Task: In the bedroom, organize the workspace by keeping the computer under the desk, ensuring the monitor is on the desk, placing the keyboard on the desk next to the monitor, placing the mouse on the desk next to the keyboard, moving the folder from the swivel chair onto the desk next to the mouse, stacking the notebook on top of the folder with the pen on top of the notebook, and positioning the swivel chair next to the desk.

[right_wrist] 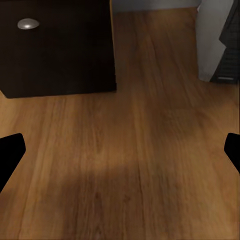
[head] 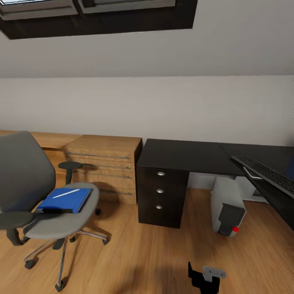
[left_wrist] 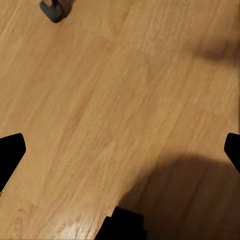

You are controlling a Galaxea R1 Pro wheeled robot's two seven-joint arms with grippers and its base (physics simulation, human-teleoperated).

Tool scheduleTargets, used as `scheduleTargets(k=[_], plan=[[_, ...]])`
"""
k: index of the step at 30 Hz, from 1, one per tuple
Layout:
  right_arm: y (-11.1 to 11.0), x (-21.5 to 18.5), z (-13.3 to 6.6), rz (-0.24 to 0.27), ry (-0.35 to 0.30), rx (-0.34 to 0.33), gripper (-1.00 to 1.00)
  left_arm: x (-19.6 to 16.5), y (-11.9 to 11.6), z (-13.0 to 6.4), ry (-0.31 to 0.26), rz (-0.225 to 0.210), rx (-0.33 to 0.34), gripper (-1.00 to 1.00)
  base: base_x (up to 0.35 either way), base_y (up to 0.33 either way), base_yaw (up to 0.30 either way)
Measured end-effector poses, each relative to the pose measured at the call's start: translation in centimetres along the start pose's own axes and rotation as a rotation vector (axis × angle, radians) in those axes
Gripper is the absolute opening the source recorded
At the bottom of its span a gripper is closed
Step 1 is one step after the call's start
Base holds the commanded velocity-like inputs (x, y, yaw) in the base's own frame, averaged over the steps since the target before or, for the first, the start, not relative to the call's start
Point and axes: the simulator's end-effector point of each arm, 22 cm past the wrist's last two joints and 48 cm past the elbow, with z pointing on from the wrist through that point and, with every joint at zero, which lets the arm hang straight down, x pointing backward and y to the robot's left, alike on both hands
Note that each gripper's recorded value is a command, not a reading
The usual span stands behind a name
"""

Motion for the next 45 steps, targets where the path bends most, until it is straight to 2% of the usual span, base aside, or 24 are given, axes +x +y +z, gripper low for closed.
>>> scheduleTargets(k=[6,17,36,45], plan=[[0.1,0.3,0.0,-0.002,0.007,-0.002,1.0,0.2,0.1,0.0,0.005,0.001,-0.002,1.0,0.213,0.08,-0.2],[0.0,0.9,0.1,-0.007,0.02,-0.004,1.0,0.7,0.2,0.1,0.013,0.003,-0.004,1.0,0.012,0.004,-0.168],[-0.1,1.1,0.1,-0.005,0.023,-0.001,1.0,0.7,0.1,0.1,0.01,0.004,-0.003,1.0,0.035,0.052,-0.28],[-0.3,0.9,0.0,-0.005,0.023,0.001,1.0,-0.5,0.1,-0.1,-0.038,-0.015,-0.004,1.0,0.001,0.001,-0.298]])
